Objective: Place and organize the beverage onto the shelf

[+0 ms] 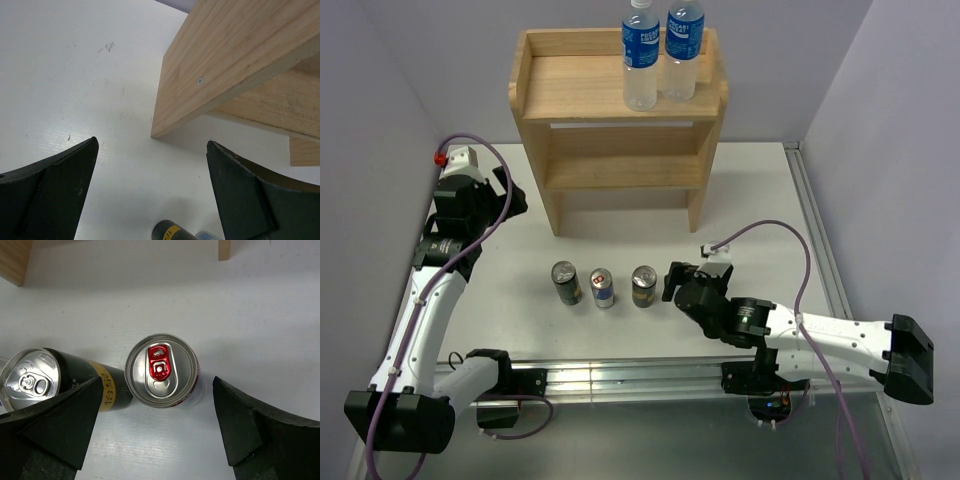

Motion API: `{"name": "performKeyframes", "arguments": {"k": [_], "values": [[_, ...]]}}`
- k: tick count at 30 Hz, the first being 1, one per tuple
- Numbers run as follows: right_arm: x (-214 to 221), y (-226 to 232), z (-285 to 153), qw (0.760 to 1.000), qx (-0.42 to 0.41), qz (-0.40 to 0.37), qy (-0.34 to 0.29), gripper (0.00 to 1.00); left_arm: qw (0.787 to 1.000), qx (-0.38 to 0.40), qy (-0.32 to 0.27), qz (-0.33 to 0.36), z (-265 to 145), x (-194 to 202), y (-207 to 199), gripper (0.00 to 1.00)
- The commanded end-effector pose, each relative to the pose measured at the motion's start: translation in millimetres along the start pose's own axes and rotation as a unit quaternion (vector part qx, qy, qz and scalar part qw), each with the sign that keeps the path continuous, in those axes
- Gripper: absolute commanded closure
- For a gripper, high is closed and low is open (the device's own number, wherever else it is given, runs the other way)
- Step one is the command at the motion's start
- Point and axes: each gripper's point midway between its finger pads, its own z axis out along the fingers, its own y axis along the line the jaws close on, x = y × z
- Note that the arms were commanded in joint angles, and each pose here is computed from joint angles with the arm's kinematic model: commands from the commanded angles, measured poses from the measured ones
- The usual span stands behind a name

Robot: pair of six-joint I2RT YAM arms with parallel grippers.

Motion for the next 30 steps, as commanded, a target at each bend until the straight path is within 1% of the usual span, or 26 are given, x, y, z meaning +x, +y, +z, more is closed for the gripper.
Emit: {"name": "performKeyframes", "arguments": {"k": [1, 10, 12, 19, 30], "values": [[-2, 10, 6, 0.999, -0.006, 0.037, -0.010, 0.03, 1.000, 0.013, -0.017, 0.003, -2, -12, -6, 0.04], [13, 3, 17, 1.000, 0.011, 0.026, -0.001, 0.04, 1.000, 0.013, -0.018, 0.002, -3, -13, -6, 0.04], [15, 0, 19, 1.000, 0.017, 0.022, -0.001, 0.05, 1.000, 0.014, -0.020, 0.003, -4, -14, -6, 0.04], [21, -7, 24, 0.999, 0.038, 0.013, -0.002, 0.20, 1.000, 0.016, -0.020, 0.003, -4, -14, -7, 0.04], [22, -13, 29, 0.998, 0.058, -0.003, -0.012, 0.32, 1.000, 0.017, -0.019, 0.002, -4, -14, -8, 0.04]]}}
